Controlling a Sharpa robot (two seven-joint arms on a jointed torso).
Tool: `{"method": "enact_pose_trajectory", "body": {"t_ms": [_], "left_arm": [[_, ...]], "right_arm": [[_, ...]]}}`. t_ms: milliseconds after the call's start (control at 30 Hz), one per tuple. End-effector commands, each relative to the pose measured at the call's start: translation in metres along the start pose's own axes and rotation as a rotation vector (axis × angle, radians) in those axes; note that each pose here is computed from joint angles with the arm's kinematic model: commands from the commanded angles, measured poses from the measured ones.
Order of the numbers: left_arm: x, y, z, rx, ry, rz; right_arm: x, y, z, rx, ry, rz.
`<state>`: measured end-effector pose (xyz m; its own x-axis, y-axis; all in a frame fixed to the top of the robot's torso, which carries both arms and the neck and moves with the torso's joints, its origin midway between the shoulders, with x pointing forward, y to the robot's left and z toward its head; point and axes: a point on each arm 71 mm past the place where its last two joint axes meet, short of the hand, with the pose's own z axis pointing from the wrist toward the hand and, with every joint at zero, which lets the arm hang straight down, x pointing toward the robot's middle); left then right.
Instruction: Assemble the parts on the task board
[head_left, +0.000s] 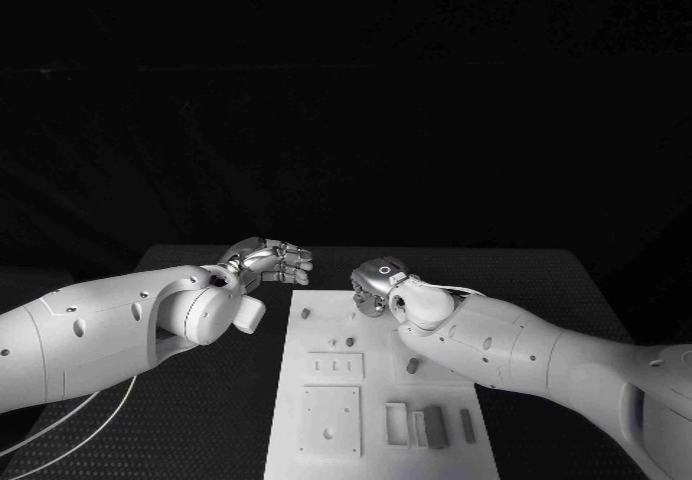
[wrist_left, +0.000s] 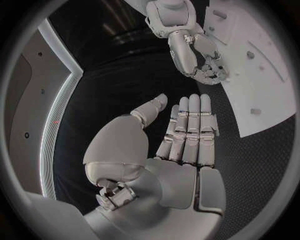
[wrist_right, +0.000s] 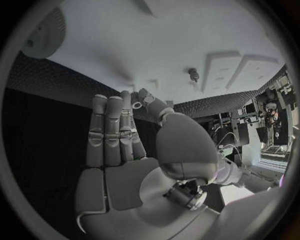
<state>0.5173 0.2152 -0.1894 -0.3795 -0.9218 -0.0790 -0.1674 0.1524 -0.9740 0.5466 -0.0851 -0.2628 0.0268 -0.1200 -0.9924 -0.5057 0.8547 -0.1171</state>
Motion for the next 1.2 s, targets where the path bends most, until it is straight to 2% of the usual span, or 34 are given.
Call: {"method": "enact_pose_trajectory", "body": {"t_ms": [33, 800, 1200], "left_arm": [[0.0026, -0.0026, 0.0002, 0.013, 0.019, 0.002], [0.0037, -0.0062, 0.0006, 0.021, 0.024, 0.003], [0.0039, -0.007, 0.0007, 0.024, 0.025, 0.004]], "right_arm": [[0.0005, 0.0059, 0.0009, -0.027, 0.012, -0.011], [0.0043, 0.0051, 0.0037, -0.012, 0.043, -0.024], [0.004, 0.0043, 0.0042, -0.005, 0.036, -0.03]]}}
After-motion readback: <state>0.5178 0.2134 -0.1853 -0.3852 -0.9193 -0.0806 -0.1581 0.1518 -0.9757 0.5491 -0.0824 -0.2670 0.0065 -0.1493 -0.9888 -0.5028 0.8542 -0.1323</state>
